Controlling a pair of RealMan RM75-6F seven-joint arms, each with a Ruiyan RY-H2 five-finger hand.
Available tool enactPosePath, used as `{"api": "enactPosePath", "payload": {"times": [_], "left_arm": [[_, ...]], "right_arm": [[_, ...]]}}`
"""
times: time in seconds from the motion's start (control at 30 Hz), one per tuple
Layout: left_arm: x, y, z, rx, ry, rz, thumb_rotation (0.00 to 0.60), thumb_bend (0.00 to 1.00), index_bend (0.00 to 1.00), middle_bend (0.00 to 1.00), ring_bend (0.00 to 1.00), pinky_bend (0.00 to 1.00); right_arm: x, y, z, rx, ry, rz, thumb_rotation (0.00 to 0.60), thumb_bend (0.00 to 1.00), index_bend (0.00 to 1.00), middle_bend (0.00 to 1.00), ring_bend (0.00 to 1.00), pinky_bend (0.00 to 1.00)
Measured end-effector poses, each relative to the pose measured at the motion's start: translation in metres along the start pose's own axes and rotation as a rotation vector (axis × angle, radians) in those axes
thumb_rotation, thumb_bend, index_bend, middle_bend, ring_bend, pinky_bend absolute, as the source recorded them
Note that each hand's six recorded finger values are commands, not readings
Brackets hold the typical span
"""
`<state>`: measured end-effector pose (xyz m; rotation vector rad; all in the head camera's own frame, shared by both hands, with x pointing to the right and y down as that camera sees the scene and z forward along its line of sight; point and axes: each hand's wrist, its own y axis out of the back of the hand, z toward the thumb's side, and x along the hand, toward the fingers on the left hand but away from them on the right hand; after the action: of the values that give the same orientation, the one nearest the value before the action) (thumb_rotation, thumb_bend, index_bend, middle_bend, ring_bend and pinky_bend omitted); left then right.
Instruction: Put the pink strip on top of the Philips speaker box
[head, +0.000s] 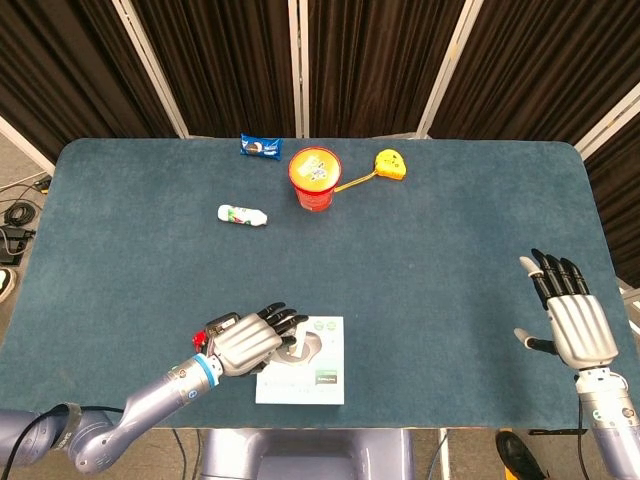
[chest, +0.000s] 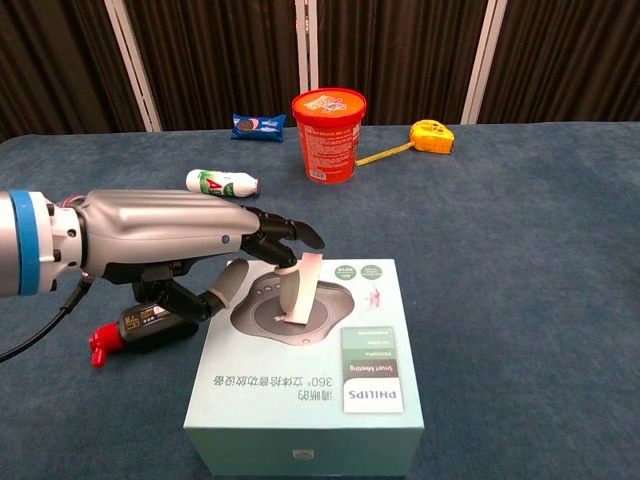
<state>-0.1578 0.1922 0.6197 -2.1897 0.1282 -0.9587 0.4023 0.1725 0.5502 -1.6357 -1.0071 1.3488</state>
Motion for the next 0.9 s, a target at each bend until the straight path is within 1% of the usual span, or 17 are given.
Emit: {"api": "enactPosePath", "payload": {"times": [0.17,0.43,0.6,0.9], "left_arm": [[-0.003,0.000,0.000,0.004,-0.003,0.005,0.600,1.00,0.34,0.00,0.00,0.00],[-0.004,-0.010,0.002,0.016,-0.009,-0.026,0.600,1.00,0.35,0.00,0.00,0.00],[-0.002,-0.012,0.002,0.018,-0.003,-0.030,0.600,1.00,0.35,0.00,0.00,0.00],[-0.001,0.001,0.005,0.001,-0.008,0.020,0.600,1.00,0.34,0.00,0.00,0.00]], "right_arm": [[0.000,0.000,0.000,-0.001,-0.001,0.000,0.600,0.03,0.00,0.00,0.00,0.00],[0.000,0.002,-0.002,-0.004,-0.005,-0.004,0.600,0.03,0.00,0.00,0.00,0.00],[0.001,0.003,-0.002,-0.005,-0.006,-0.005,0.600,0.03,0.00,0.00,0.00,0.00],[0.001,0.003,-0.003,-0.007,-0.007,-0.006,0.600,0.03,0.00,0.00,0.00,0.00]]}}
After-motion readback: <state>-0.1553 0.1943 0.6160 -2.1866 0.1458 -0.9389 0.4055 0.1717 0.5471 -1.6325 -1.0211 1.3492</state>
